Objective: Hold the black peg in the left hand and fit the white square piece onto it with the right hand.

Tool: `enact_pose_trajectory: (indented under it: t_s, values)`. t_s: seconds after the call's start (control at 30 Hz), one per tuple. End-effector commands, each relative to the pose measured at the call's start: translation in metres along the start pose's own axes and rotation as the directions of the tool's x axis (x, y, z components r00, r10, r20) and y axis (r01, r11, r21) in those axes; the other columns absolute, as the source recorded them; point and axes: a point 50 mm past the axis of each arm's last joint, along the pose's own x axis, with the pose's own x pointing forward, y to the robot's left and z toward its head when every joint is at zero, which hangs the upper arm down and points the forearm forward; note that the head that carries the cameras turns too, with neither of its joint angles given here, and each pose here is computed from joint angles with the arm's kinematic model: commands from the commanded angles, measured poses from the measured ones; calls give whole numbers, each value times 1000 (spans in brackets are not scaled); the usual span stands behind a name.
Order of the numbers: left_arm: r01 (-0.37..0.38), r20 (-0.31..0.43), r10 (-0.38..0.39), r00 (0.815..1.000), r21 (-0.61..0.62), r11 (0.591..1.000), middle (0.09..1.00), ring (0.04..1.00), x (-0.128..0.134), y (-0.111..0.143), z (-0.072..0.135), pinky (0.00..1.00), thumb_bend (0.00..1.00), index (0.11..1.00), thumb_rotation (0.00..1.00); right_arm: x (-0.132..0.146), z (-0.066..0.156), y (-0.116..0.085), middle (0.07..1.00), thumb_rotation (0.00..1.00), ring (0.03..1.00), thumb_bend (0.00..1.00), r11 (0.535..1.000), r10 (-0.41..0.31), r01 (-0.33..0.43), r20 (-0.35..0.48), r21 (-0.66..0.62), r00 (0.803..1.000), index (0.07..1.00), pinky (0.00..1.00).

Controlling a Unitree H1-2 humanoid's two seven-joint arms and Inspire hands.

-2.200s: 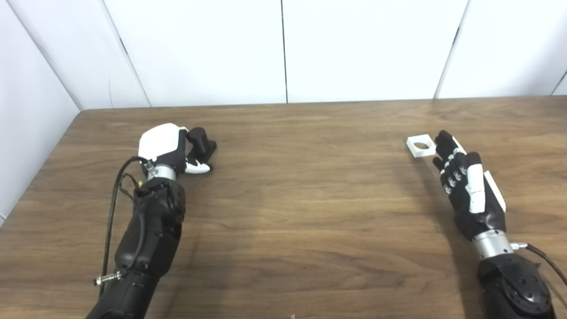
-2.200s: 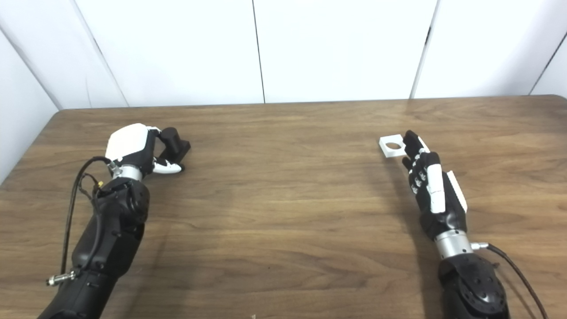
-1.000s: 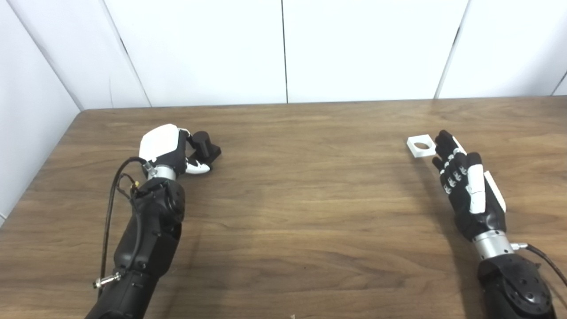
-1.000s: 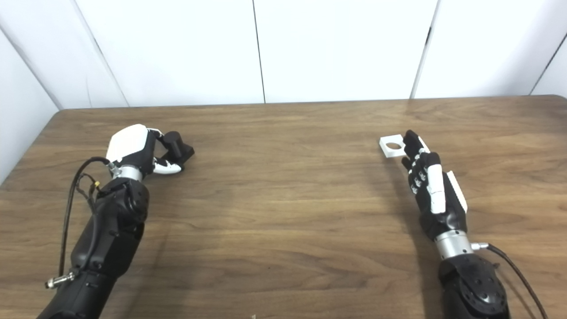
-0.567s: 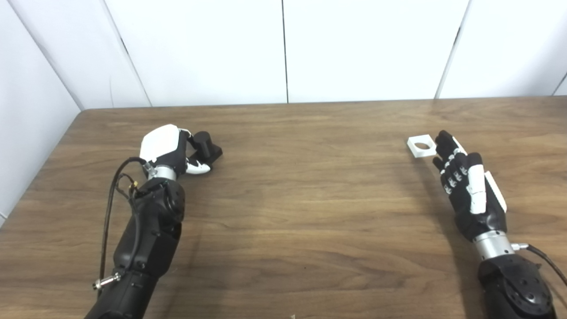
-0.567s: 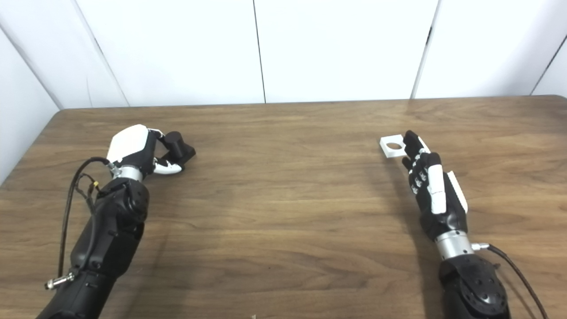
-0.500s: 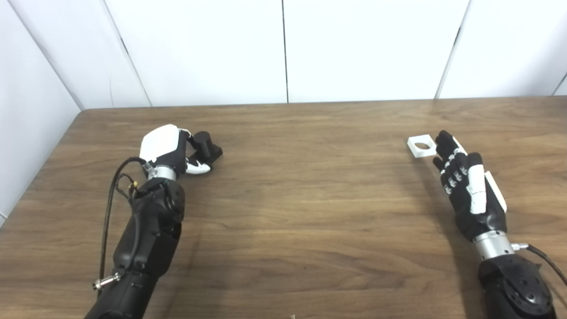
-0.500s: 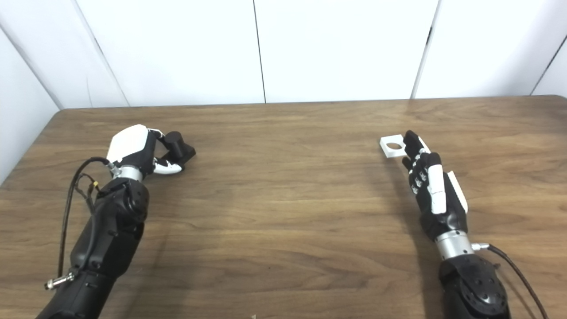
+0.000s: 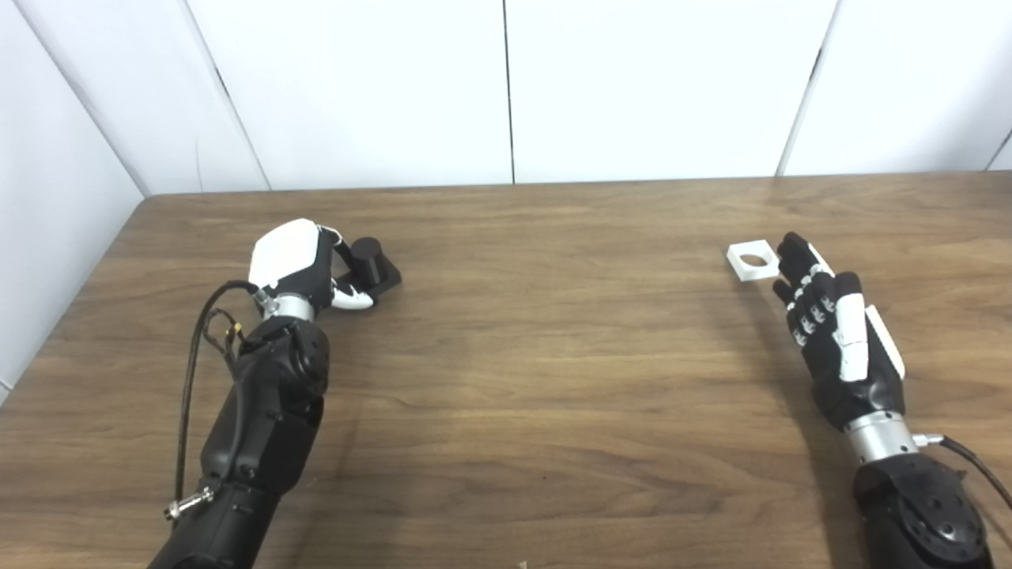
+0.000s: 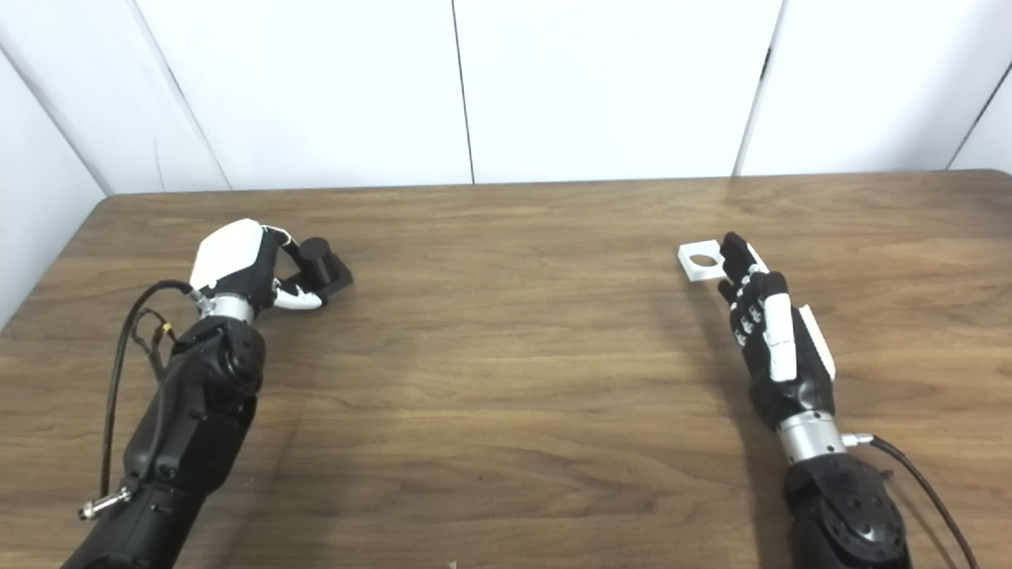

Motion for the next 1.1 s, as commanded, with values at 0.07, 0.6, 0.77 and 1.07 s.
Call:
enact_pose_trajectory:
  t_s: [0.07, 0.6, 0.77, 1.07]
  values:
    - [-66, 9, 66, 998, 5, 998, 872, 979, 4, 19, 1, 970, 518, 489, 61, -44, -51, 8, 966, 1000, 1000, 632, 996, -37, 49, -165, 73, 986, 940, 1000]
    - [-48, 9, 49, 999, -29, 998, 878, 997, 1, 18, 1, 980, 516, 490, 60, -44, -50, 9, 964, 1000, 1000, 634, 996, -40, 53, -168, 76, 985, 937, 1000]
    - [-44, 12, 44, 999, -27, 999, 874, 994, 1, 17, 1, 959, 516, 489, 60, -45, -50, 8, 960, 1000, 1000, 648, 996, -42, 55, -174, 72, 984, 934, 1000]
    - [-53, 20, 54, 998, -45, 998, 870, 994, -1, 17, 1, 964, 518, 487, 54, -45, -49, 8, 963, 1000, 1000, 635, 996, -39, 52, -170, 76, 985, 939, 1000]
